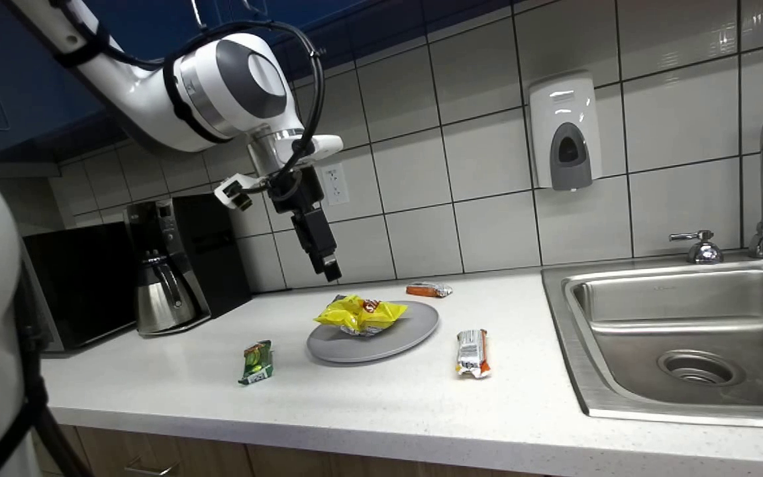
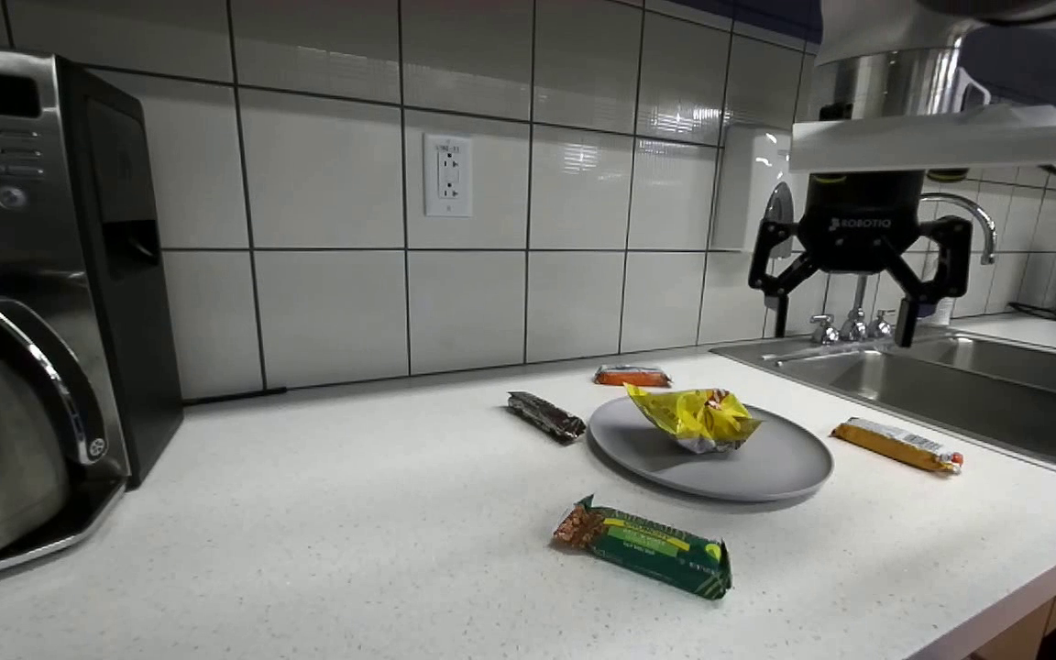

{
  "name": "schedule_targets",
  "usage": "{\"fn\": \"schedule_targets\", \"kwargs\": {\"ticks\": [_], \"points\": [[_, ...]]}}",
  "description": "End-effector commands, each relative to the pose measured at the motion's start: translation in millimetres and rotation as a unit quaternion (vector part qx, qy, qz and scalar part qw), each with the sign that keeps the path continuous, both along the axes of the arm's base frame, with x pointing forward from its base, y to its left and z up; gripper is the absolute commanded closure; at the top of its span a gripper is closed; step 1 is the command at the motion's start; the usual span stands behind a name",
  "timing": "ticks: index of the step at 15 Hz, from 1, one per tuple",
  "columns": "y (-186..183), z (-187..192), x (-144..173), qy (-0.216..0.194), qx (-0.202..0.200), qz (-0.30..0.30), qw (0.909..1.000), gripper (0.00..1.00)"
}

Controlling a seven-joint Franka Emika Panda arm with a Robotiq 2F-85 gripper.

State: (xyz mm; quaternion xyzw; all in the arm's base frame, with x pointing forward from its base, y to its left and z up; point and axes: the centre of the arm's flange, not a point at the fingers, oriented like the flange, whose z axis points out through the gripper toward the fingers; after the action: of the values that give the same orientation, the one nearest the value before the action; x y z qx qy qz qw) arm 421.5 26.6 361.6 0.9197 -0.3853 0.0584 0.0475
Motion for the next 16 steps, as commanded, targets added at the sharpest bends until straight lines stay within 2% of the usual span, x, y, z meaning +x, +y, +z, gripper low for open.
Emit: {"fn": "schedule_targets", "kwargs": {"ticks": [1,8,16], "points": [[-1,-17,32,-0.011,-0.006,-0.034,0.9993,0.00],[-8,-35,74,-0.022,-0.001,-0.067,0.9975,0.00],[3,-63,125,-0.017,0.005,-0.100,0.9948,0.00]]}}
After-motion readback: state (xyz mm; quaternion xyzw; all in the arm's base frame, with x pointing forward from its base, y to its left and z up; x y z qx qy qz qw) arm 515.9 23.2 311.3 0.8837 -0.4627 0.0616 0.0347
